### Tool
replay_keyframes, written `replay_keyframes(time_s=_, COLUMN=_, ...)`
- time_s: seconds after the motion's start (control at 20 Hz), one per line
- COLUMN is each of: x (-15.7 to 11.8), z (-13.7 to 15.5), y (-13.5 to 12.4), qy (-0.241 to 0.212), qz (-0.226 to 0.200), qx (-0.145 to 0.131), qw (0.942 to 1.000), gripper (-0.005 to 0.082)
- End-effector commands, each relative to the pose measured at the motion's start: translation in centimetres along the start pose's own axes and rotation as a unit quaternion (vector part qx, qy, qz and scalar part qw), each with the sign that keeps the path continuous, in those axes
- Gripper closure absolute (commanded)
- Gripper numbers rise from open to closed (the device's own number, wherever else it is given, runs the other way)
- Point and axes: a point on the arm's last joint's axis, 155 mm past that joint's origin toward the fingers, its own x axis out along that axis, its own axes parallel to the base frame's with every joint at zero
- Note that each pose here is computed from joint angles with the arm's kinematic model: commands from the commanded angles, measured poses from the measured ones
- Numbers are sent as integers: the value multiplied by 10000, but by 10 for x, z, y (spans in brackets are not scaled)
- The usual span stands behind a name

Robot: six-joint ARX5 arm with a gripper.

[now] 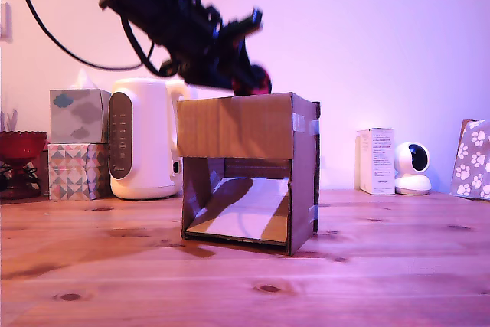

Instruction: Drop the footbag into the cardboard dice tower

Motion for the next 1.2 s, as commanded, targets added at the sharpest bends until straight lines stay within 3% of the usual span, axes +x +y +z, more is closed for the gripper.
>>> replay_keyframes(time_s=0.0, x=-2, z=11, y=-1, qy=-126, qz=-25, qx=127, qw=9998, gripper=626)
replay_keyframes(time_s=0.1, x=-2, z=13, y=-2, qy=-150, qz=-38, qx=132, qw=9998, gripper=604)
replay_keyframes(time_s=0.15, x=-2, z=15, y=-2, qy=-164, qz=-52, qx=134, qw=9998, gripper=508)
replay_keyframes(time_s=0.25, x=-3, z=19, y=-5, qy=-192, qz=-114, qx=141, qw=9997, gripper=113)
replay_keyframes(time_s=0.3, x=-5, z=21, y=-7, qy=-172, qz=-140, qx=137, qw=9997, gripper=-8)
replay_keyframes(time_s=0.5, x=-13, z=26, y=-9, qy=3, qz=-136, qx=96, qw=9999, gripper=-17)
replay_keyframes(time_s=0.6, x=-18, z=22, y=-11, qy=142, qz=-155, qx=68, qw=9998, gripper=6)
replay_keyframes(time_s=0.7, x=-23, z=14, y=-14, qy=356, qz=-208, qx=17, qw=9991, gripper=134)
replay_keyframes(time_s=0.75, x=-27, z=10, y=-15, qy=470, qz=-227, qx=-9, qw=9986, gripper=293)
replay_keyframes(time_s=0.85, x=-34, z=4, y=-19, qy=637, qz=-279, qx=15, qw=9976, gripper=779)
replay_keyframes(time_s=0.9, x=-38, z=4, y=-21, qy=659, qz=-328, qx=40, qw=9973, gripper=746)
replay_keyframes(time_s=1.15, x=-53, z=3, y=-25, qy=774, qz=-344, qx=35, qw=9964, gripper=773)
